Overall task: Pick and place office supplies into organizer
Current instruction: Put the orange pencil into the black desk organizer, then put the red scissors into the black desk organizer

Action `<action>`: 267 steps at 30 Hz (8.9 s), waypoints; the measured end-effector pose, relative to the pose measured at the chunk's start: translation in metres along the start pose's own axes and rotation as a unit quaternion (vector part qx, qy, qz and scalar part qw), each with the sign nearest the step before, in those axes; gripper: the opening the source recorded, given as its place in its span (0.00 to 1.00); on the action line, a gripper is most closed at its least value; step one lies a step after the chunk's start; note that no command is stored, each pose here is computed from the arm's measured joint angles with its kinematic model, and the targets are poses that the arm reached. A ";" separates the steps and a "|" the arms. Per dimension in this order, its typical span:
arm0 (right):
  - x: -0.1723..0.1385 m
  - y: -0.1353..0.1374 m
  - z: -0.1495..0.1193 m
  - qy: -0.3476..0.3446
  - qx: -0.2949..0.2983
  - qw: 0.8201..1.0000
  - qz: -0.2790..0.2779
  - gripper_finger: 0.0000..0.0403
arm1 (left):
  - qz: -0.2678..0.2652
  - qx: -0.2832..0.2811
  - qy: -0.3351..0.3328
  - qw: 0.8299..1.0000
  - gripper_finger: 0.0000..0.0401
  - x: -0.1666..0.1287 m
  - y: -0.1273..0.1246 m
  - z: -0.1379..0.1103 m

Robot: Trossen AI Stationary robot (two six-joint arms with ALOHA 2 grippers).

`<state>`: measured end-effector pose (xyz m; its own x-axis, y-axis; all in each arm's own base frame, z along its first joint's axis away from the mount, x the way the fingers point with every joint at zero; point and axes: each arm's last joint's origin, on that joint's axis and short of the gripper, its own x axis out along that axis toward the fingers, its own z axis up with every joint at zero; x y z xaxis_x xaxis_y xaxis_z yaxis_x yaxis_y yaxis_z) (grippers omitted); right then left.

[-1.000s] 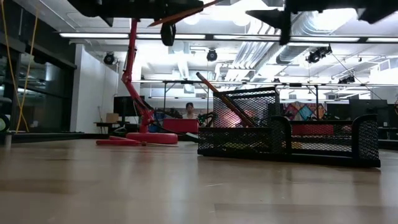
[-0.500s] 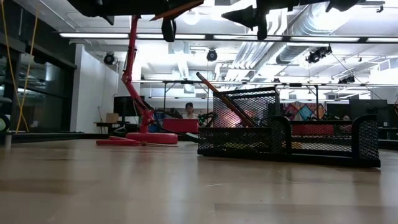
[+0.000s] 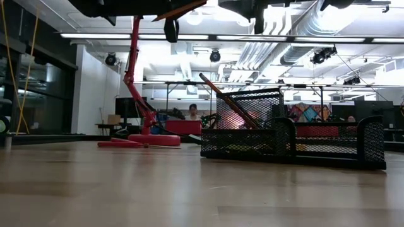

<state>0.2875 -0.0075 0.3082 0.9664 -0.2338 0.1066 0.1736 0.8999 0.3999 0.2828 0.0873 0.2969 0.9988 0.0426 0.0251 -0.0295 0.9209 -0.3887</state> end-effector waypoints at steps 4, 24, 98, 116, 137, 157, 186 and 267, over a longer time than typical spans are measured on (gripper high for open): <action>0.000 0.001 0.000 0.003 -0.002 1.000 0.014 0.40 | 0.000 0.003 0.000 1.000 0.01 0.000 0.000 0.000; -0.008 0.013 0.006 -0.009 0.024 0.999 0.048 0.01 | -0.022 0.039 0.007 0.999 0.17 -0.002 -0.002 0.002; -0.016 0.066 -0.018 0.346 -0.093 0.915 -0.186 0.26 | 0.086 0.115 0.263 0.954 0.36 -0.073 0.051 -0.014; -0.029 0.064 -0.004 0.367 -0.093 0.910 -0.167 0.23 | 0.202 0.259 0.458 0.826 0.36 -0.097 0.061 -0.037; -0.033 0.061 -0.006 0.381 -0.095 0.901 -0.186 0.21 | 0.081 0.240 0.630 0.734 0.36 -0.083 0.095 -0.096; -0.033 0.066 -0.005 0.354 -0.082 0.910 -0.198 0.21 | 0.065 0.308 0.655 0.687 0.36 -0.075 0.108 -0.108; -0.033 0.065 -0.005 0.339 -0.077 0.913 -0.214 0.21 | 0.018 0.270 0.694 0.667 0.05 -0.066 0.122 -0.126; 0.033 -0.044 0.034 0.413 0.199 0.887 0.049 0.44 | 0.051 0.483 0.495 0.720 0.04 -0.063 -0.082 -0.023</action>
<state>0.3056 -0.0672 0.3256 0.8106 0.3354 -0.4801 0.1600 0.6617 0.7325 0.2230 0.0006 0.3062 0.5134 0.2725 -0.8138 0.3586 0.7934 0.4919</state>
